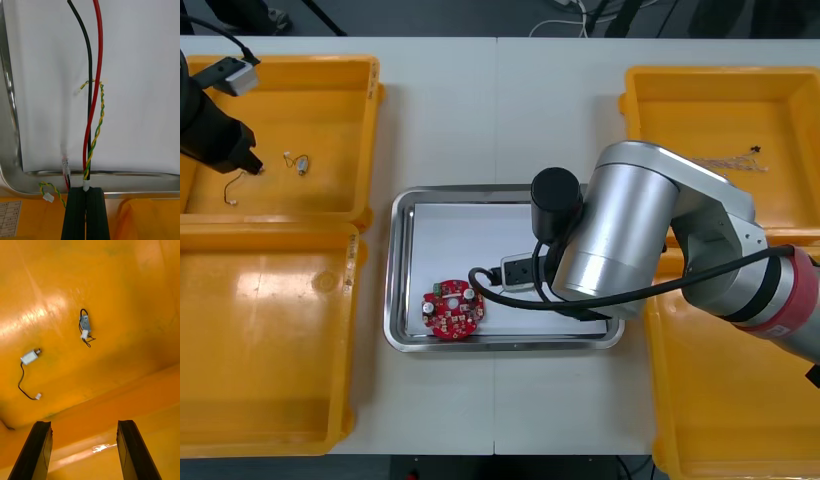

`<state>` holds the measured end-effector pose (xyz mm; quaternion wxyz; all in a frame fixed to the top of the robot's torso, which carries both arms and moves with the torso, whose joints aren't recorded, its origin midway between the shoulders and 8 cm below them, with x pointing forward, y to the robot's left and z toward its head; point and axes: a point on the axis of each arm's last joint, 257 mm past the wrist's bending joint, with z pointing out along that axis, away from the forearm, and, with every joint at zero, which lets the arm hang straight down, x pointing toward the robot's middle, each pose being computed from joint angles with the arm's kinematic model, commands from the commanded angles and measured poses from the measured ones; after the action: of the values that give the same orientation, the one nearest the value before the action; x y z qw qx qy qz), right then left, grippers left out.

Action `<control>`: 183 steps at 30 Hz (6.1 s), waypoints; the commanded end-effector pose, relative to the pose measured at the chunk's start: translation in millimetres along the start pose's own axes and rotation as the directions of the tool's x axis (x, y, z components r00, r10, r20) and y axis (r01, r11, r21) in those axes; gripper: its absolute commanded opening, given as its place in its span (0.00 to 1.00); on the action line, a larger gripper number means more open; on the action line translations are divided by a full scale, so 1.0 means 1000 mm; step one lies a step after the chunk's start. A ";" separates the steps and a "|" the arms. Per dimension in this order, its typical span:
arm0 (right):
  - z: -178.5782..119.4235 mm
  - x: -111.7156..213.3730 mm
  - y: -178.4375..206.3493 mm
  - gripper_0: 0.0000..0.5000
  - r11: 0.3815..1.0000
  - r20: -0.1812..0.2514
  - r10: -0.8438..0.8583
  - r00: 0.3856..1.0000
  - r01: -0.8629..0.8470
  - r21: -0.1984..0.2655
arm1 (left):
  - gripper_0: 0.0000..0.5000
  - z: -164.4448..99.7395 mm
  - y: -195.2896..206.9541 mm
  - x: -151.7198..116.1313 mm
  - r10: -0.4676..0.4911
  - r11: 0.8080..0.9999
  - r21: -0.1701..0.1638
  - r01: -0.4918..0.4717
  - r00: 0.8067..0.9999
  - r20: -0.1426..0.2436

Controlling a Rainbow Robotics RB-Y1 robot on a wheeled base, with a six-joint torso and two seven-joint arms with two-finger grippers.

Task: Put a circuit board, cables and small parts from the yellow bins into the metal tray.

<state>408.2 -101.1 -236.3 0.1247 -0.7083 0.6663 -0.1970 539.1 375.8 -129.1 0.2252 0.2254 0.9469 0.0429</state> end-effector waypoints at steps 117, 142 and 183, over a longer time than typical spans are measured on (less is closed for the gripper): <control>-0.126 0.279 -0.176 1.00 0.254 0.113 0.964 0.242 -0.961 -0.110 | 0.00 0.108 0.063 -0.024 0.162 0.983 -0.122 -0.139 0.966 0.203; -0.103 0.350 -0.181 1.00 -0.156 -0.008 0.988 -0.156 -0.987 -0.030 | 0.00 0.020 0.052 -0.021 0.047 0.988 -0.149 -0.036 0.996 0.073; -0.045 0.284 -0.234 1.00 -0.583 -0.014 0.812 -0.583 -0.811 -0.036 | 0.00 0.006 -0.182 -0.052 -0.245 0.965 -0.062 0.255 0.961 0.132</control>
<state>589.5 -374.7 -99.4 0.1922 0.2546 0.9476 0.0185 512.7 214.5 -147.5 0.2775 0.1617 0.9446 0.0677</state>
